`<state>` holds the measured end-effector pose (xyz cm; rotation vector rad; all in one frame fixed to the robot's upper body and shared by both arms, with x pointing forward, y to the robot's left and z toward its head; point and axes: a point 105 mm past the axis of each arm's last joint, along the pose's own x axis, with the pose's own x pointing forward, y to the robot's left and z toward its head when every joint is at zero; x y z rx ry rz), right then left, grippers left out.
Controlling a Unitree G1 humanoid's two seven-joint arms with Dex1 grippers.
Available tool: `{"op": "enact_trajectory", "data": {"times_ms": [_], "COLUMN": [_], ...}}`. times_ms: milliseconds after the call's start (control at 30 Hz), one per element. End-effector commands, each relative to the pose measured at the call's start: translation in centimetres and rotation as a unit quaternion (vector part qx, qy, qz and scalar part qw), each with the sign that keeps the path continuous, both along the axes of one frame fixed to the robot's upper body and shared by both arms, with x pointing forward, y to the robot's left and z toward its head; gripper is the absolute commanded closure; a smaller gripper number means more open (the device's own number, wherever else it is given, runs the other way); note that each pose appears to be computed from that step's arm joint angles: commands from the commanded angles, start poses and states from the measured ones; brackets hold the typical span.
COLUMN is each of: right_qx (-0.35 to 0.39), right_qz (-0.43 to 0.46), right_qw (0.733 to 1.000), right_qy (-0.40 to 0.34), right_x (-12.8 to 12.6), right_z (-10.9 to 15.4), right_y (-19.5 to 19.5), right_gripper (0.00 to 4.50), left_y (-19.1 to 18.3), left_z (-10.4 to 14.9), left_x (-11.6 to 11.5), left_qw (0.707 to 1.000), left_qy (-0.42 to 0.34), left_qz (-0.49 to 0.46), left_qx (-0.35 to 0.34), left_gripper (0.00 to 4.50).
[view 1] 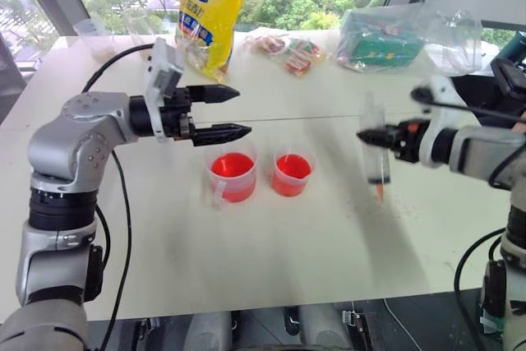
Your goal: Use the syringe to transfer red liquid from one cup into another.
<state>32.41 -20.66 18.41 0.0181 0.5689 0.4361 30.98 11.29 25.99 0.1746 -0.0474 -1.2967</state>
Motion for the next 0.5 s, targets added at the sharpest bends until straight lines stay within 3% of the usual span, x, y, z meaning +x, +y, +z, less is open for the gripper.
{"op": "enact_trajectory", "data": {"times_ms": [33,367,500], "right_qx": [0.003,0.01,0.008], "right_qz": [-0.013,-0.044,-0.031], "right_qw": [0.999,0.99,0.991], "right_qy": [0.038,0.132,0.128], "right_x": [0.3,1.9,1.9], "right_z": [-1.2,-5.6,-5.2], "right_y": [-0.4,-0.5,-0.1], "right_gripper": [3.15,3.15,1.23], "left_y": [0.0,-0.1,0.0], "left_z": [0.6,-0.4,-0.6], "left_x": [-1.0,-1.8,-2.0], "left_qw": [1.0,0.999,0.999], "left_qy": [-0.02,-0.018,-0.017], "left_qz": [-0.003,0.0,0.004], "left_qx": [0.002,0.027,0.034], "left_gripper": [0.04,0.04,0.0]}}
